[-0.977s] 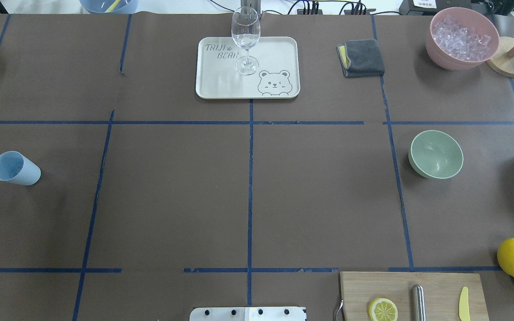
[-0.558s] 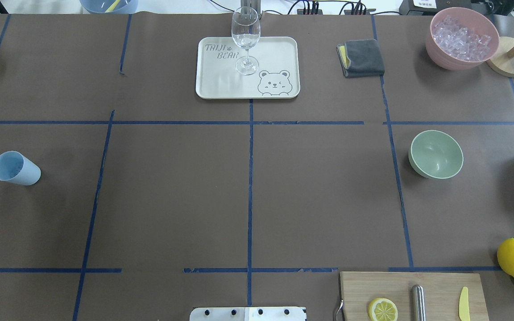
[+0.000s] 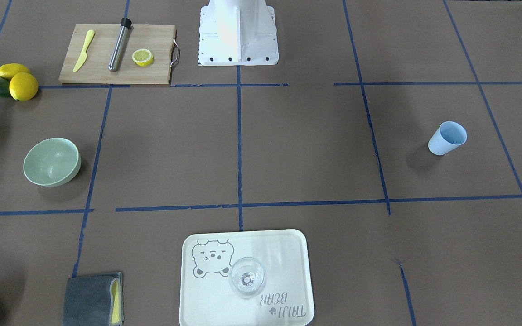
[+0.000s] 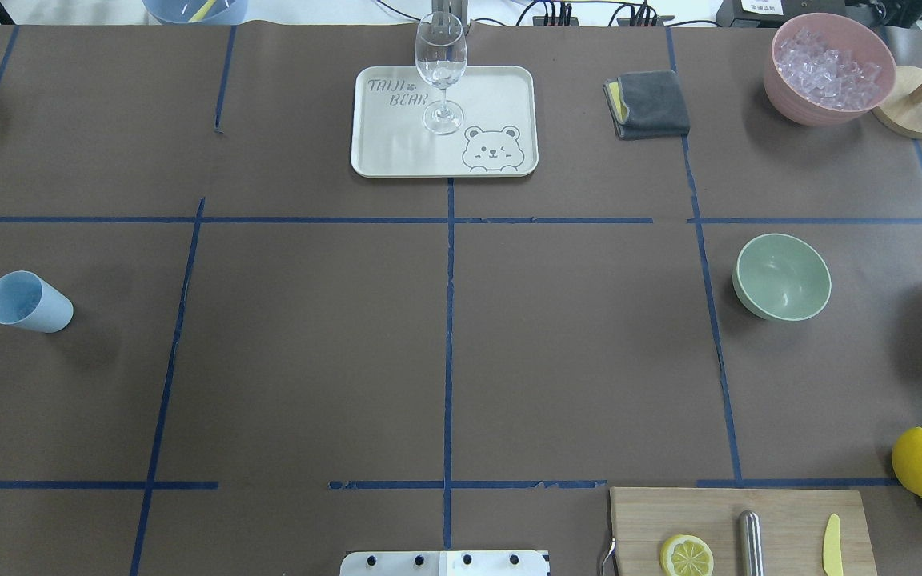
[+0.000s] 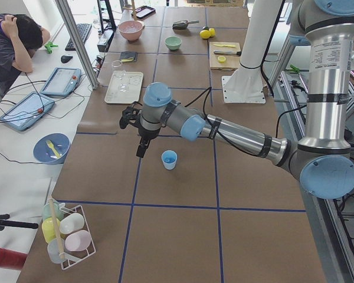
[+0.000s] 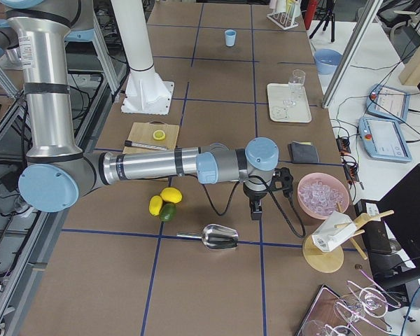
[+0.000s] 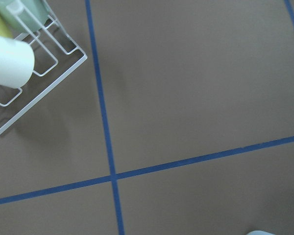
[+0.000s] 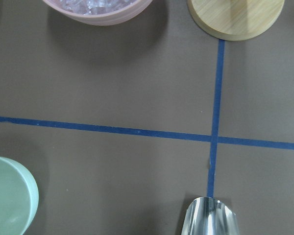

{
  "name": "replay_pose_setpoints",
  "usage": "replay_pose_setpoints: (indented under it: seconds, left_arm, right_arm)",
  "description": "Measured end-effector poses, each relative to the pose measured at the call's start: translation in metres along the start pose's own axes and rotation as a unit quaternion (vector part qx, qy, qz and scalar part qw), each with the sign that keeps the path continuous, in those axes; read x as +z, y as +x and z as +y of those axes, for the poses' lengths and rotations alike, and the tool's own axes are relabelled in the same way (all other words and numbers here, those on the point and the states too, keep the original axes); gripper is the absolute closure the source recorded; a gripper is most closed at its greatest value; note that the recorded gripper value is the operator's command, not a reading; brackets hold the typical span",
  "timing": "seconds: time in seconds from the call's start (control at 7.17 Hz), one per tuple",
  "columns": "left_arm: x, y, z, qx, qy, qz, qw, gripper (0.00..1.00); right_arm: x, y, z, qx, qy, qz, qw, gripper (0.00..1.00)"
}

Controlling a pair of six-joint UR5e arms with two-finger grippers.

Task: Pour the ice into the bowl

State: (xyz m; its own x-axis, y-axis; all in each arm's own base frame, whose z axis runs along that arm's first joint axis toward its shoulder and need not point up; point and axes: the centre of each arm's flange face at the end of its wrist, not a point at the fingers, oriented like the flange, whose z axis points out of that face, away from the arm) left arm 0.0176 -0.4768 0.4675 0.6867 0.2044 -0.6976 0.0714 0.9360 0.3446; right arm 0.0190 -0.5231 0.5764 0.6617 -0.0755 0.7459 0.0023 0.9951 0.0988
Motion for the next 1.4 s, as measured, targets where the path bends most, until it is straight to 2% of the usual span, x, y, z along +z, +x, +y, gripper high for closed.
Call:
replay_pose_setpoints:
  seconds: [0.14, 0.42, 0.56, 0.84, 1.26, 1.4]
  left_arm:
    - [0.001, 0.023, 0.016, -0.007, 0.009, 0.0, 0.9999, 0.0]
    - [0.015, 0.038, 0.066, -0.024, 0.064, -0.002, 0.9976, 0.0]
    - [0.018, 0.042, 0.086, -0.034, 0.085, 0.007, 0.9957, 0.0]
    - [0.031, 0.053, 0.101, -0.051, 0.112, -0.005, 0.9924, 0.0]
    - [0.035, 0.057, 0.113, -0.056, 0.139, -0.013, 0.9886, 0.0]
    - [0.038, 0.059, 0.114, -0.055, 0.143, -0.015, 0.9882, 0.0]
  right_arm:
    - [0.011, -0.022, -0.002, 0.012, -0.003, -0.007, 0.9999, 0.0]
    - [0.044, -0.083, -0.003, 0.047, 0.012, -0.027, 0.9985, 0.0]
    - [0.064, -0.113, 0.003, 0.063, 0.021, -0.035, 0.9972, 0.0]
    - [0.114, -0.151, 0.028, 0.069, 0.032, -0.029, 0.9967, 0.0]
    - [0.159, -0.177, 0.049, 0.077, 0.011, -0.019, 0.9968, 0.0]
    - [0.168, -0.183, 0.054, 0.075, 0.003, -0.017, 0.9971, 0.06]
